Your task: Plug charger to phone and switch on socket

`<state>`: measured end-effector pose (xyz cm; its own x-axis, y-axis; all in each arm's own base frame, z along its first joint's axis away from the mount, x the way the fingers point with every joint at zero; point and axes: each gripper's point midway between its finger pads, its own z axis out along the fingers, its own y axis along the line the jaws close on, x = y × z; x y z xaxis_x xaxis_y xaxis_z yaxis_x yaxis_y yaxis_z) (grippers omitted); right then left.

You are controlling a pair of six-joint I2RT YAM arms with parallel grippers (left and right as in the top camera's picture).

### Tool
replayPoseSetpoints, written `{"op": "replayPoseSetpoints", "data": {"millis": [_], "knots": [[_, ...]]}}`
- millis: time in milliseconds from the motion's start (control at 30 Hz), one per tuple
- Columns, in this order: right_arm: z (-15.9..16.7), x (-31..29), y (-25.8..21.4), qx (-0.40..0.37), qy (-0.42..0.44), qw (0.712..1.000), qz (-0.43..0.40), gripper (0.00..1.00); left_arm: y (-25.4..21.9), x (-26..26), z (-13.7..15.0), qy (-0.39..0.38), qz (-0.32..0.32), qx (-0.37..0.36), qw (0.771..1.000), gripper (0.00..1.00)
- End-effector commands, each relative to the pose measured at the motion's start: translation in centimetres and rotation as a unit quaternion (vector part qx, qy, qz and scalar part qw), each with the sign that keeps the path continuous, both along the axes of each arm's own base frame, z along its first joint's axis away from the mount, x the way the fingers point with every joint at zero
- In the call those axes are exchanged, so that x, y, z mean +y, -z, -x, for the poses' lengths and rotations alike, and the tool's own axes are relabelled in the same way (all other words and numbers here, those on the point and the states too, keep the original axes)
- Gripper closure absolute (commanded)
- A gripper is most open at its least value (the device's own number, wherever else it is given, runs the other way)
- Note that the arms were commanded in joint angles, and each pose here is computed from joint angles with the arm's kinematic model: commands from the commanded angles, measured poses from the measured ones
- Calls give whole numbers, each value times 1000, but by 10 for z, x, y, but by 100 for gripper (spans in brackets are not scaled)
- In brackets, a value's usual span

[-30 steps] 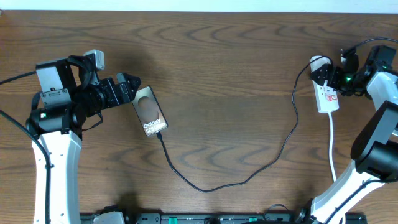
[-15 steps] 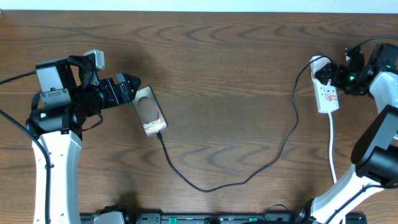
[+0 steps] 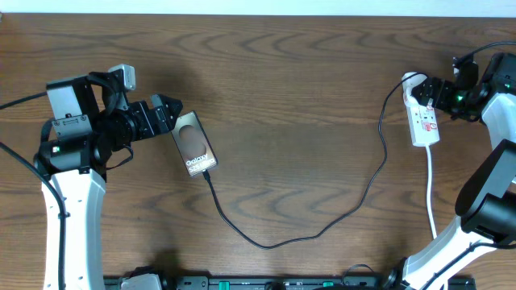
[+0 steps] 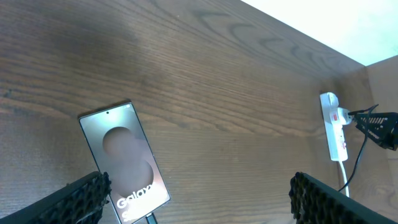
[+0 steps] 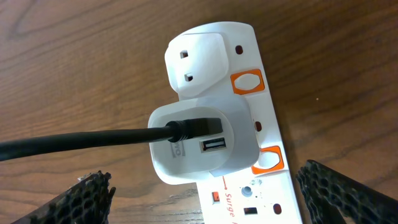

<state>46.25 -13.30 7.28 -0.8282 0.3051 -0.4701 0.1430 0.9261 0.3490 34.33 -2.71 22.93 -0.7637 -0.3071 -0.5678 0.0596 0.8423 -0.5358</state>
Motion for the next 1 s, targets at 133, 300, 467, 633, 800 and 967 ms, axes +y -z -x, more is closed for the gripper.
{"op": "replayPoseSetpoints", "data": {"millis": [133, 300, 467, 633, 800, 967], "knots": [[-1, 9, 18, 15, -2, 1000, -22, 6, -5, -1, -1, 5, 4, -7, 1000, 6], [-3, 16, 17, 14, -9, 999, -30, 5, -5, -1, -1, 5, 4, -7, 1000, 6], [-5, 25, 19, 16, -17, 999, -31, 5, -5, -1, -1, 5, 4, -7, 1000, 6], [-8, 35, 20, 19, -20, 999, -35, 4, -5, -1, -1, 5, 4, -7, 1000, 6], [-9, 37, 24, 21, -18, 999, -38, 5, -5, -1, -1, 5, 4, -7, 1000, 6], [-8, 38, 33, 33, -13, 998, -44, 5, -5, -1, -1, 5, 4, -7, 1000, 6]]}}
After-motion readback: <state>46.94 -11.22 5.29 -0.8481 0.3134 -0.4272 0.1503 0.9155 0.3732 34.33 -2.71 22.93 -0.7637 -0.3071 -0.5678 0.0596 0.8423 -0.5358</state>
